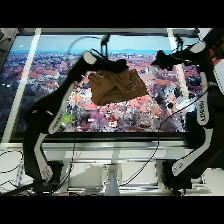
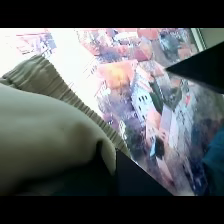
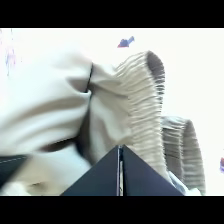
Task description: Fold the clothes and pants, and hang the long-sleeved shirts on hangers.
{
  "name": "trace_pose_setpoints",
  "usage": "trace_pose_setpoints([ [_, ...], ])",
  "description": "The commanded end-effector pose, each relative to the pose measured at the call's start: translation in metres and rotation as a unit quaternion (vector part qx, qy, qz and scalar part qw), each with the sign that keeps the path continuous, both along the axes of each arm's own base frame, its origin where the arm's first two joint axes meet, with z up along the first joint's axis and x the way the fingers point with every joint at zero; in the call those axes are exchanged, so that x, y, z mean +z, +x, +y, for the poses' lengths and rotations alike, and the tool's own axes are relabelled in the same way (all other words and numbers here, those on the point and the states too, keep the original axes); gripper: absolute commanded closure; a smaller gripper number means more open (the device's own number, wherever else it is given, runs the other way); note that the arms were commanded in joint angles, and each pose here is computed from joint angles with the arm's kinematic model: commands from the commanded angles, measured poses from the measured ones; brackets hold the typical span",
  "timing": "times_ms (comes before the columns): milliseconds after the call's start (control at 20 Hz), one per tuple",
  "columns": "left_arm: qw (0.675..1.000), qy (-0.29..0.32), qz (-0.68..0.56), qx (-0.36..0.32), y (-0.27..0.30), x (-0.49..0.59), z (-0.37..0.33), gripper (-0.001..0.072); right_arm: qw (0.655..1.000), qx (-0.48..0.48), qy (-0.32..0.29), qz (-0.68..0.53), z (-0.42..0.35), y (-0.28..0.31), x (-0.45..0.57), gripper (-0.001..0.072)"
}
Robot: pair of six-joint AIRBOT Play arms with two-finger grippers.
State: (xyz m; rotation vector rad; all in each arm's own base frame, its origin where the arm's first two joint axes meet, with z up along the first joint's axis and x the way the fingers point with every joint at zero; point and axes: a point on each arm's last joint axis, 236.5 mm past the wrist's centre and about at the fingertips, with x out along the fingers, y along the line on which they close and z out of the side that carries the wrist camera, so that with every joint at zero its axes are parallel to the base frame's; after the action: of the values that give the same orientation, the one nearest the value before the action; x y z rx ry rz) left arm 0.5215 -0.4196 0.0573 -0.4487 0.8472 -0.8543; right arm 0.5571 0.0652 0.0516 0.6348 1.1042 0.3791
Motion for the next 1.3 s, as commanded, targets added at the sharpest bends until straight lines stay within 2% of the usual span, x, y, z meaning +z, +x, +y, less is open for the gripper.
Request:
trace_pose_setpoints([
  [0,0.999,-0.019,-0.021,0.04,0.005,-0.031,-0.044,0.069,1.0,-0.005,-0.002,0.008,-0.027,-0.014,0.014,0.0677],
  [50,0.999,-0.026,-0.006,0.032,-0.005,-0.038,-0.057,0.0689,1.0,-0.003,-0.006,0.015,-0.031,-0.018,0.011,0.0676],
  [100,0.999,-0.03,0.004,0.024,-0.014,-0.044,-0.067,0.0647,1.0,-0.001,-0.015,0.021,-0.034,-0.02,0.008,0.0676],
  [150,0.999,-0.027,0.006,0.015,-0.022,-0.048,-0.075,0.0448,0.999,-0.001,-0.026,0.025,-0.038,-0.021,0.004,0.0676],
  [200,1.0,-0.027,0.007,0.009,-0.028,-0.048,-0.081,0.019,0.999,-0.002,-0.035,0.026,-0.04,-0.022,0.002,0.0676],
  [250,1.0,-0.029,0.007,0.007,-0.031,-0.046,-0.084,0.0014,0.999,-0.003,-0.041,0.027,-0.043,-0.021,0.0,0.0676],
  [300,0.999,-0.036,0.015,0.001,-0.035,-0.041,-0.086,-0.0006,0.999,-0.006,-0.047,0.025,-0.045,-0.02,-0.001,0.0676],
  [500,0.999,-0.041,0.017,-0.015,-0.031,-0.01,-0.062,-0.0005,0.997,-0.016,-0.071,0.014,-0.056,-0.014,-0.005,0.0672],
  [550,0.999,-0.045,0.013,-0.012,-0.026,0.003,-0.051,-0.0004,0.997,-0.005,-0.078,-0.002,-0.055,-0.011,-0.003,0.0644],
  [600,0.999,-0.05,0.005,-0.006,-0.018,0.02,-0.036,0.0004,0.996,0.016,-0.09,-0.025,-0.052,-0.007,-0.002,0.054],
  [650,0.999,-0.054,-0.004,0.001,-0.011,0.036,-0.021,0.0007,0.994,0.023,-0.096,-0.042,-0.049,-0.002,-0.001,0.0487],
  [700,0.998,-0.059,-0.016,0.011,-0.002,0.055,-0.005,0.0007,0.993,0.03,-0.102,-0.058,-0.043,0.004,0.001,0.0469],
  [750,0.997,-0.064,-0.026,0.022,0.005,0.071,0.009,0.0007,0.991,0.041,-0.105,-0.071,-0.034,0.008,0.0,0.0352],
  [850,0.996,-0.07,-0.041,0.035,0.014,0.095,0.035,0.0007,0.989,0.074,-0.104,-0.073,-0.009,0.009,-0.014,0.0269],
  [900,0.996,-0.07,-0.043,0.037,0.015,0.102,0.044,0.0007,0.987,0.098,-0.106,-0.07,0.005,0.007,-0.025,0.0259],
  [1000,0.997,-0.066,-0.036,0.031,0.014,0.104,0.056,0.0007,0.981,0.144,-0.109,-0.073,0.037,0.006,-0.047,0.0189],
  [1150,0.998,-0.053,-0.022,0.014,0.007,0.095,0.059,0.0009,0.968,0.189,-0.139,-0.092,0.064,0.013,-0.083,0.0187],
  [1200,0.999,-0.049,-0.02,0.01,0.006,0.093,0.059,0.0024,0.965,0.198,-0.149,-0.087,0.067,0.013,-0.095,0.0186],
  [1250,0.999,-0.046,-0.021,0.01,0.006,0.092,0.06,0.0108,0.963,0.208,-0.153,-0.082,0.07,0.01,-0.105,0.0185],
])
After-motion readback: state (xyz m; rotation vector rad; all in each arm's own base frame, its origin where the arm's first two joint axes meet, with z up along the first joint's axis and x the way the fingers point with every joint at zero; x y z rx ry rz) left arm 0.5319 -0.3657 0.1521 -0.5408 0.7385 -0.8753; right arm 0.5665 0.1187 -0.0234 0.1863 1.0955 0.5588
